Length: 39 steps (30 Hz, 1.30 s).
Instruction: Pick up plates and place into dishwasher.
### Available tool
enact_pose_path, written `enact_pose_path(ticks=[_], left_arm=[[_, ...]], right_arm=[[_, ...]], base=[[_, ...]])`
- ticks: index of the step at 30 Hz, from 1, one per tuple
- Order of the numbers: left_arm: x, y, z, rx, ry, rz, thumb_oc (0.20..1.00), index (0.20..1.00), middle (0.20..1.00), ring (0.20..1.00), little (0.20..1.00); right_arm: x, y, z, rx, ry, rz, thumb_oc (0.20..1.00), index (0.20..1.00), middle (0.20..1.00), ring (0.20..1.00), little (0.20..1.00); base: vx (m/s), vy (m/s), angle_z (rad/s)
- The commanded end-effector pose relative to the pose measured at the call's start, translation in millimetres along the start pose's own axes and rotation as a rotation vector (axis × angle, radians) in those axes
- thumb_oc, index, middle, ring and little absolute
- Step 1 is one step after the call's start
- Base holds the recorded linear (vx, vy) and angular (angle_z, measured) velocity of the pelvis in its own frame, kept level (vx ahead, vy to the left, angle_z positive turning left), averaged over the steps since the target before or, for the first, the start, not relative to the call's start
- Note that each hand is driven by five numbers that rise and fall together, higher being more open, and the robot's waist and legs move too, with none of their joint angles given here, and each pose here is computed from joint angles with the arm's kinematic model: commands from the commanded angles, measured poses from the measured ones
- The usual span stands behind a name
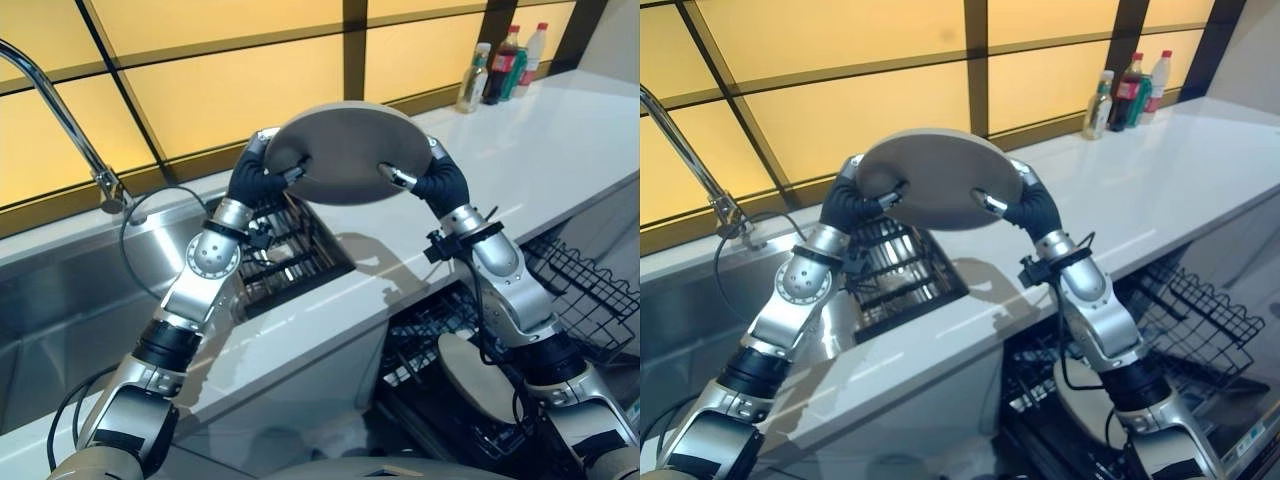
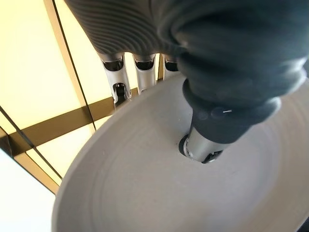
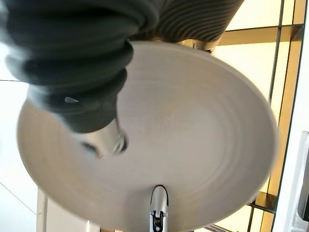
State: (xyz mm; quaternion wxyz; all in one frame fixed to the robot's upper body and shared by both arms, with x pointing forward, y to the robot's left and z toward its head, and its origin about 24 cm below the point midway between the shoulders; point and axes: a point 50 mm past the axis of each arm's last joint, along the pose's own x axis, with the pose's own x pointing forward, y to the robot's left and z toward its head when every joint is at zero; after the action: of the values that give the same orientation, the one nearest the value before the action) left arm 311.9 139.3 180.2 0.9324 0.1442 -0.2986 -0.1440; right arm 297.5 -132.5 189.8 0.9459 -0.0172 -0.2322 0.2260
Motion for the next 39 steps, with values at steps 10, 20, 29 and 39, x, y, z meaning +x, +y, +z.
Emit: enact_pose_path(ticks=[10,20,29,39], left_arm=[[26.7,-3.8,27.0,-0.028,-0.136,-0.026,0.200,0.200,0.200,0.200,0.200],[11.6,2.4,16.9,-0.215,-0.071,0.037,1.000,1.000,1.000,1.000,1.000],[11.8,-12.3,26.9,-0.326,-0.085,-0.026,1.000,1.000,1.000,1.000,1.000],[20.2,-59.0,38.2,-0.630,-0.082,-0.193,1.000,1.000,1.000,1.000,1.000]], right_arm=[[24.2,20.0,32.2,-0.006,-0.164,0.111,0.200,0.200,0.200,0.200,0.200],[-14.2,-28.4,18.5,-0.100,-0.111,-0.140,0.200,0.200,0.200,0.200,0.200],[-51.4,-67.1,14.8,-0.183,-0.069,-0.376,0.200,0.200,0.200,0.200,0.200],[-79.9,-81.7,-0.5,-0.199,-0.025,-0.579,0.200,0.200,0.200,0.200,0.200]], base=[[0.00,0.000,0.00],[0.00,-0.006,-0.01],[-0.01,-0.031,-0.15],[0.00,-0.032,-0.13]])
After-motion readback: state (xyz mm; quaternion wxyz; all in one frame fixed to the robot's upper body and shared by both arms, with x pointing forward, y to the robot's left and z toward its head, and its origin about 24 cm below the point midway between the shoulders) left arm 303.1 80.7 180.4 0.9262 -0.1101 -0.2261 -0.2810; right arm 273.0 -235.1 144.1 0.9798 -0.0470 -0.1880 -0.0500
